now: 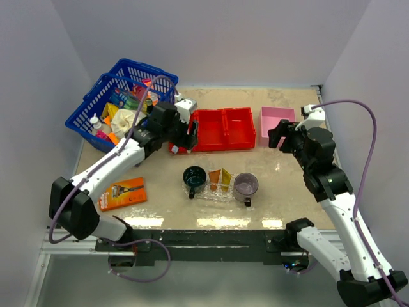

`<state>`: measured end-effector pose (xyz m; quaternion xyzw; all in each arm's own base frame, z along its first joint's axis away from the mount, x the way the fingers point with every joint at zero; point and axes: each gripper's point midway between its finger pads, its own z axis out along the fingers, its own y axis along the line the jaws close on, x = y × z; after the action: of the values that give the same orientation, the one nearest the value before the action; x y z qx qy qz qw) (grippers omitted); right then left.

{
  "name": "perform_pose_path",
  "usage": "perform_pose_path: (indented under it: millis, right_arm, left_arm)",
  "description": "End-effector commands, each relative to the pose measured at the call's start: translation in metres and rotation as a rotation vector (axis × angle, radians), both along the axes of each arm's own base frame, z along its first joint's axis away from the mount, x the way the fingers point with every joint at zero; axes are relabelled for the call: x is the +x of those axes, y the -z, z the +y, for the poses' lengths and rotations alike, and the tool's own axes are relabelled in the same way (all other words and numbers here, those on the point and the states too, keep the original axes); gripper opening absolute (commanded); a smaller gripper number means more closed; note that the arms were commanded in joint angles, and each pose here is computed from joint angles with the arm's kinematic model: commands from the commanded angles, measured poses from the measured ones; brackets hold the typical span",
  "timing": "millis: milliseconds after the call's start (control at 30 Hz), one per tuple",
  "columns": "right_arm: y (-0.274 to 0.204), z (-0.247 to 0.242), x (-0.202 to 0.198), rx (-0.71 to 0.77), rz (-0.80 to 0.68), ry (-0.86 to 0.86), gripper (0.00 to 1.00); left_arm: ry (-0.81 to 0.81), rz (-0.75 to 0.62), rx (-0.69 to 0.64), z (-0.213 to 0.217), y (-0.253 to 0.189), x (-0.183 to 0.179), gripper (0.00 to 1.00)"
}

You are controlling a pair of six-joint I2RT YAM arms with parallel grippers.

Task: Prepare toiletry sets of a toothbrush and toothpaste on the tray

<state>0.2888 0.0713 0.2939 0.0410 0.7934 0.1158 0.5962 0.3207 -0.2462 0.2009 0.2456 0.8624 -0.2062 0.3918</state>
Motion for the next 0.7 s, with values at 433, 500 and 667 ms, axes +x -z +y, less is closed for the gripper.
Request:
perform_pose_path:
  millis: [433, 500, 667]
  right_arm:
    - [-0.013, -0.007, 0.002, -0.007, -0.052, 0.029, 0.75]
    - [-0.013, -0.006, 0.002, -0.008, -0.053, 0.026, 0.75]
    - [-0.013, -0.005, 0.002, -0.005, -0.053, 0.021, 0.75]
  left_arm:
    - [-0.279, 0.101, 0.021, 0.023, 0.086, 0.083, 0.51]
    - [-0.268, 0.119, 0.019, 0.02, 0.091, 0.082, 0.49]
    - [-0.257, 0.153, 0.018, 0.017, 0.102, 0.079, 0.47]
